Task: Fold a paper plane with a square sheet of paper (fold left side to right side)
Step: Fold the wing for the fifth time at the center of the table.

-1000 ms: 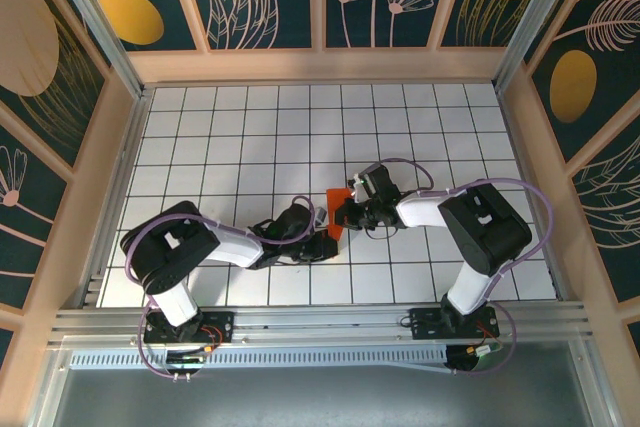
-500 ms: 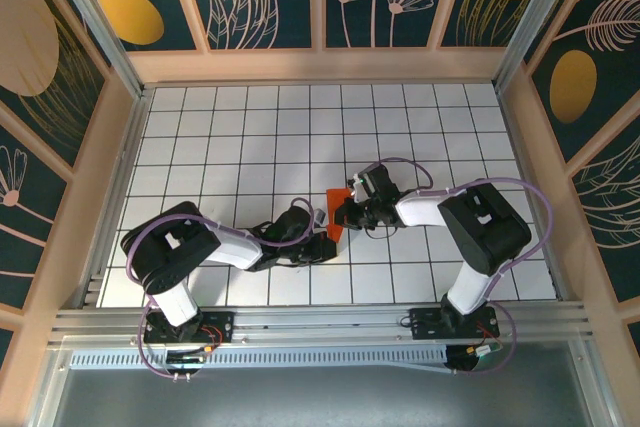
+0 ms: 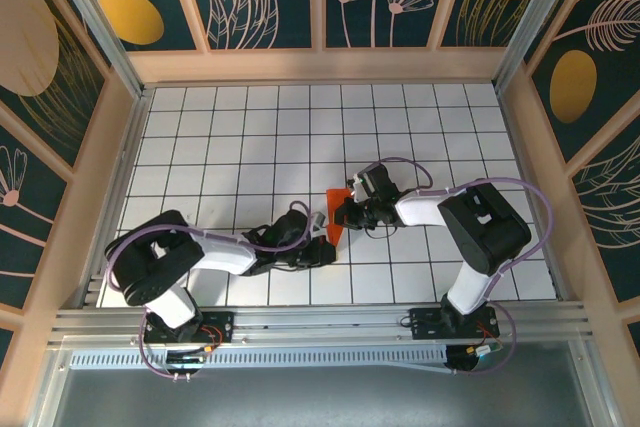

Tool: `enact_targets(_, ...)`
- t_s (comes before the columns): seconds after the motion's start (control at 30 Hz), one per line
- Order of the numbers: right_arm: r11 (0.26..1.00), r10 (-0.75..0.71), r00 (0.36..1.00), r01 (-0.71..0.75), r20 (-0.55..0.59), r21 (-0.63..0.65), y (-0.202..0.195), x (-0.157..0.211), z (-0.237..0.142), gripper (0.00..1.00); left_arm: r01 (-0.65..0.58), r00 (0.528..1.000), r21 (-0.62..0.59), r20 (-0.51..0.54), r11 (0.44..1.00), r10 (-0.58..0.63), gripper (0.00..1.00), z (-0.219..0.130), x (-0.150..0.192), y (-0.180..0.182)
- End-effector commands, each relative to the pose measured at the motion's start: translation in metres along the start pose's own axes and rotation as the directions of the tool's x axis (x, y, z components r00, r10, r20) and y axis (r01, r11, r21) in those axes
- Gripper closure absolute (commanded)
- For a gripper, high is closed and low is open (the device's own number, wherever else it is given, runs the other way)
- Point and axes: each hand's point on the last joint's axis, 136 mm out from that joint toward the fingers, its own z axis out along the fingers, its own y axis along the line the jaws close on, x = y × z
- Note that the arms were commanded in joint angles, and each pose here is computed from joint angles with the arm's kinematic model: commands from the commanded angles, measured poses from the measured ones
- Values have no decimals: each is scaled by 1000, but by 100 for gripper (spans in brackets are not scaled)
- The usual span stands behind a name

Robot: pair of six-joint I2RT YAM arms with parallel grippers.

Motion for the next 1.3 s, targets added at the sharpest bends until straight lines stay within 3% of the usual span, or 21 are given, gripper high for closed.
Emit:
enact_targets(0.0, 975, 69, 996, -54, -63, 217, -57, 30, 9, 100, -10, 999, 12, 37, 1000, 9, 100, -10, -10, -12)
enact_targets(0.43, 976, 68, 995, -52, -67, 211, -54, 30, 11, 100, -28, 999, -20, 44, 999, 28, 100, 8, -44, -2)
enact_targets(0.73, 978, 61, 996, -46, -64, 204, -50, 28, 10, 100, -16, 999, -102, 27, 995, 19, 100, 23, -44, 23)
enact_targets(0.93, 985, 24, 999, -17, -39, 174, -31, 13, 3, 100, 9, 999, -159, 32, 987, -4, 100, 20, -37, 44)
enact_targets(1.27, 999, -35, 997, 34, 73, 14, 10, -31, -25, 100, 40, 999, -162, 32, 986, -36, 100, 18, -27, 57)
